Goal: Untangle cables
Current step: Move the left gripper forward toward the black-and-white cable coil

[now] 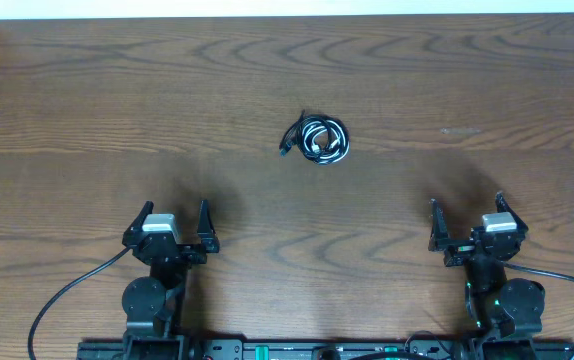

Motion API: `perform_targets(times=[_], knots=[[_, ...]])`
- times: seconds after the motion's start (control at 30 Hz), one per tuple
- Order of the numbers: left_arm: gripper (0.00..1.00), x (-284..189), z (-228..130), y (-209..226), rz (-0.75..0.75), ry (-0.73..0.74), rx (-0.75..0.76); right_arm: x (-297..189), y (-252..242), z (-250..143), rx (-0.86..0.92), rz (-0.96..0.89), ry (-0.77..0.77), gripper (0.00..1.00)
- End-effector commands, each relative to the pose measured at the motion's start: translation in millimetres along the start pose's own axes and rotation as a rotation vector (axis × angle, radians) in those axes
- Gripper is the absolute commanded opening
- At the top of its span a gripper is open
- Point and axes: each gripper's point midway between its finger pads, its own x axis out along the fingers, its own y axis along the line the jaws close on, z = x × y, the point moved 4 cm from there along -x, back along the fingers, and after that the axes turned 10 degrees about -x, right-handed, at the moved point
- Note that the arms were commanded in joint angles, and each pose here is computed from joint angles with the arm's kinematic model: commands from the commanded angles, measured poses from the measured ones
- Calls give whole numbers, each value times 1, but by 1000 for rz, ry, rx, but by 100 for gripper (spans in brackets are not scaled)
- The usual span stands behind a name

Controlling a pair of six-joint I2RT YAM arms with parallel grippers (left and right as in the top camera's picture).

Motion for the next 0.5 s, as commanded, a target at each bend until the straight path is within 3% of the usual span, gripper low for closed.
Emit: perform_targets(times=[0.0,0.13,0.3,0.47], knots=[[98,5,118,-84,-392,61,-58,0,0,-1,-12,-4,1,99],[98,5,106,-81,-376,116,-68,0,0,-1,-12,-4,1,99],[98,2,72,-72,-323,287,-100,0,0,-1,-12,-4,1,99],[98,10,78,-46,-121,227,-70,0,0,-1,-12,-4,1,99]])
